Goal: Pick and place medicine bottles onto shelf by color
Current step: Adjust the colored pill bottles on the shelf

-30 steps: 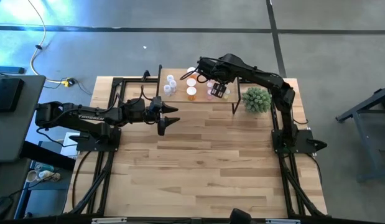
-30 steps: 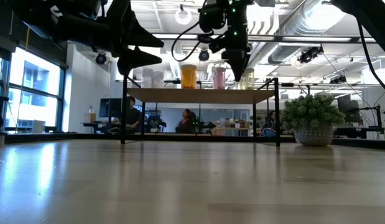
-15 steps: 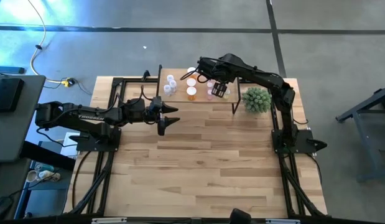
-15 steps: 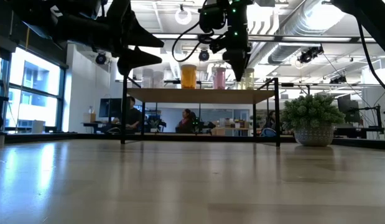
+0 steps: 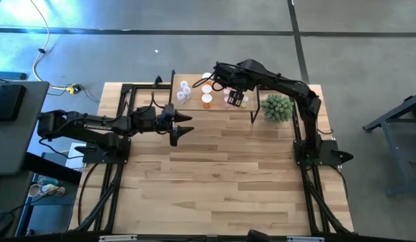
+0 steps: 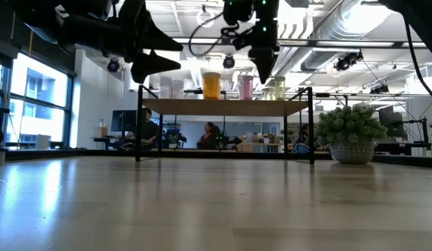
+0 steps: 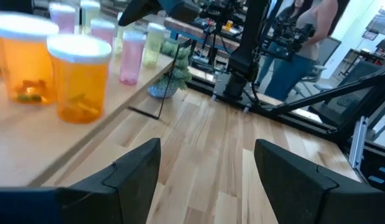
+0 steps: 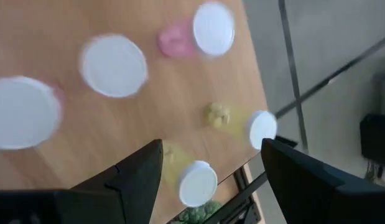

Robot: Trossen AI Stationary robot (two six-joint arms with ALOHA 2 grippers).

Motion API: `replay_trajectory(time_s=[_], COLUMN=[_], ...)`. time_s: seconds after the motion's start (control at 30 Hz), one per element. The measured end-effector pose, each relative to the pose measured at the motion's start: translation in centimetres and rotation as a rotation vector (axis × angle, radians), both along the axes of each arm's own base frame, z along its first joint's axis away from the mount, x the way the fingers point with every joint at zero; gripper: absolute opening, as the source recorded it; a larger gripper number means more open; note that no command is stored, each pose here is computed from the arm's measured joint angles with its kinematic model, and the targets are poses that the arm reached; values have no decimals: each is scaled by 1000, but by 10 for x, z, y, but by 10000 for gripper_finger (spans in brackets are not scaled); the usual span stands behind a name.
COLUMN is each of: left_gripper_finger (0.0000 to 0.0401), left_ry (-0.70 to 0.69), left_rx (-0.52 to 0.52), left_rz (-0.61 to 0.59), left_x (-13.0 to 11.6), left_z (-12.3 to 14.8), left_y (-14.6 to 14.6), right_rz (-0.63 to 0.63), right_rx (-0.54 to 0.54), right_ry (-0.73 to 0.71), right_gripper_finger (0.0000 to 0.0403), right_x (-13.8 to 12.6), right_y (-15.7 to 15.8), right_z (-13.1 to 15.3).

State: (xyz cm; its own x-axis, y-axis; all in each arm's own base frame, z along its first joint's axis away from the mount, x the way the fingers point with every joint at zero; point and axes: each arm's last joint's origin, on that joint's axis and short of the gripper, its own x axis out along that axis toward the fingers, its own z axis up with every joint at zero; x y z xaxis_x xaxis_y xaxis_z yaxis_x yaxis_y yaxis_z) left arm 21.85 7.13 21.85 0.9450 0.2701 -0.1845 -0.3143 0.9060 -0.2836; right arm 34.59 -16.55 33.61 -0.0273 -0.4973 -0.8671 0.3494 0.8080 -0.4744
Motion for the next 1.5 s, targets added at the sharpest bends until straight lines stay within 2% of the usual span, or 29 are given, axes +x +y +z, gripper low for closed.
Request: replay_trajectory(time_s=[0.2,0.27,0.37,0.53,0.63,0.8,1.0,1.13,1.3,1.5], left_gripper_finger=[250,250,250,250,250,250,250,250,250,250], left_ry=[-39,-68,-74,-21,54,176,306,343,392,433], left_rx=[54,85,184,360,403,382,349,269,166,102], left_rz=[35,99,227,449,543,658,689,700,708,714], left_x=[-13,-18,-26,-35,-37,-37,-23,-10,8,24], left_z=[16,23,32,54,67,84,97,104,102,92], left_y=[-3,-3,-1,7,17,40,62,73,83,91], right_rz=[48,60,72,88,86,72,45,44,45,42], right_rx=[-65,-91,-121,-177,-208,-234,-228,-226,-224,-208], right_ry=[-122,-169,-225,-339,-412,-470,-485,-487,-487,-500], right_gripper_finger=[263,263,263,263,263,263,263,263,263,263], right_x=[-12,-16,-24,-38,-45,-55,-57,-57,-57,-57], right_y=[10,12,15,22,25,26,25,25,25,25], right_z=[32,43,58,83,97,109,109,109,109,109])
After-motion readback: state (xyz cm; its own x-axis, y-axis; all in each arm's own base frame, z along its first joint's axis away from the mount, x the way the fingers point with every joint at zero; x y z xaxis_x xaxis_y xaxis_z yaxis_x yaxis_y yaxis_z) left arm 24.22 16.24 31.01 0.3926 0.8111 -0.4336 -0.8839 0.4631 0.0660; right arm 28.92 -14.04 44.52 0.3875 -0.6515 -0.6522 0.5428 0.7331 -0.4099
